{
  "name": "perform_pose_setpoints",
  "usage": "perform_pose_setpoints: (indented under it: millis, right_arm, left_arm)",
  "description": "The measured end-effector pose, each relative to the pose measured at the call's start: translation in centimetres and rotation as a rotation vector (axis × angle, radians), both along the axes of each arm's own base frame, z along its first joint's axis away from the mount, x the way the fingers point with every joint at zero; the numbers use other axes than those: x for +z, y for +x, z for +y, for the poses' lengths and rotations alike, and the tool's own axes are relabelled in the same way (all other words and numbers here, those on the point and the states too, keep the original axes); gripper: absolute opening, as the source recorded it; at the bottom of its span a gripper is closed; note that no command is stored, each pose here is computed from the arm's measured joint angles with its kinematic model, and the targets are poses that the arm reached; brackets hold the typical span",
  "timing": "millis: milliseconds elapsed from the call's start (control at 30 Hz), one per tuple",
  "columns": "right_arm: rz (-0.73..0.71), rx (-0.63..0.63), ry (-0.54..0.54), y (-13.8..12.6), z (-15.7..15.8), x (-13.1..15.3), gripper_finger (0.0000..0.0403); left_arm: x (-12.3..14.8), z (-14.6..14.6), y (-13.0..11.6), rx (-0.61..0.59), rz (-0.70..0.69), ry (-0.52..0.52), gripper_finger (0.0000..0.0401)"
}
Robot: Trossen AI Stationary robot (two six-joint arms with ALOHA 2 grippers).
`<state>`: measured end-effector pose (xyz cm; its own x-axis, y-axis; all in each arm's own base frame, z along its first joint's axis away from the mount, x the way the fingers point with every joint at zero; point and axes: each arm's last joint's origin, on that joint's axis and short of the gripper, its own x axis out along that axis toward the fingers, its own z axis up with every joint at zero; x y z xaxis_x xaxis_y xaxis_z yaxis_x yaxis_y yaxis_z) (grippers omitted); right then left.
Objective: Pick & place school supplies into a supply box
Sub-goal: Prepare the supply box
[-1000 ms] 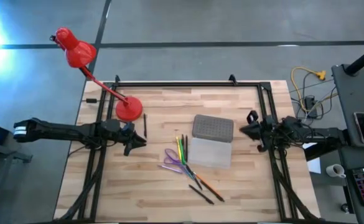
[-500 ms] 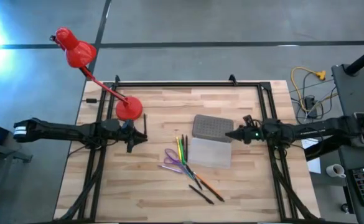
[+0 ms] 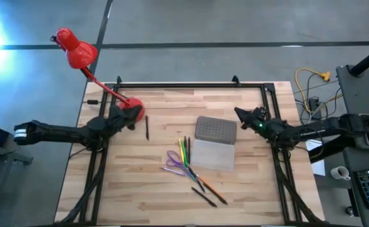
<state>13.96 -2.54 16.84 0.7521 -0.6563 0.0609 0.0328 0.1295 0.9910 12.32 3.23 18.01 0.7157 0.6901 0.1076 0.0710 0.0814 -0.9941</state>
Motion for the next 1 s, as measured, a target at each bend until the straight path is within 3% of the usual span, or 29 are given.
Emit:
perform_pose_setpoints:
  millis: [100,167,267,400,533,700,800,900,1000]
  right_arm:
    - [0.052,0.094,0.003,0.6,-0.1,0.2,0.0025]
    - [0.176,0.167,0.028,1.7,0.0,0.7,0.0038]
    - [0.527,0.292,0.076,2.8,0.2,2.2,0.0064]
    - [1.010,0.359,0.115,1.9,0.4,5.5,0.0098]
    - [1.310,0.411,0.177,-0.4,0.7,7.8,0.0120]
    - [1.353,0.470,0.277,-2.3,1.4,8.5,0.0130]
    - [1.363,0.447,0.410,-3.0,1.9,7.5,0.0129]
    - [1.367,0.366,0.452,-2.7,2.2,6.9,0.0127]
    - [1.398,0.294,0.452,-1.9,2.1,6.3,0.0127]
  left_arm:
    - [-0.3,0.1,-0.1,0.062,0.026,-0.009,0.0093]
    - [-0.4,0.2,0.0,0.072,0.107,0.054,0.0093]
    - [-0.2,0.1,0.2,0.062,0.201,0.151,0.0093]
    - [0.5,0.2,0.4,0.071,0.265,0.228,0.0093]
    - [1.3,0.3,0.6,0.087,0.263,0.245,0.0093]
    - [3.0,0.4,1.5,0.019,0.243,0.276,0.0093]
    - [4.9,0.5,2.9,-0.023,0.294,0.290,0.0093]
    - [7.4,0.7,5.2,-0.087,0.463,0.383,0.0093]
    - [9.4,0.9,7.8,-0.209,0.739,0.483,0.0093]
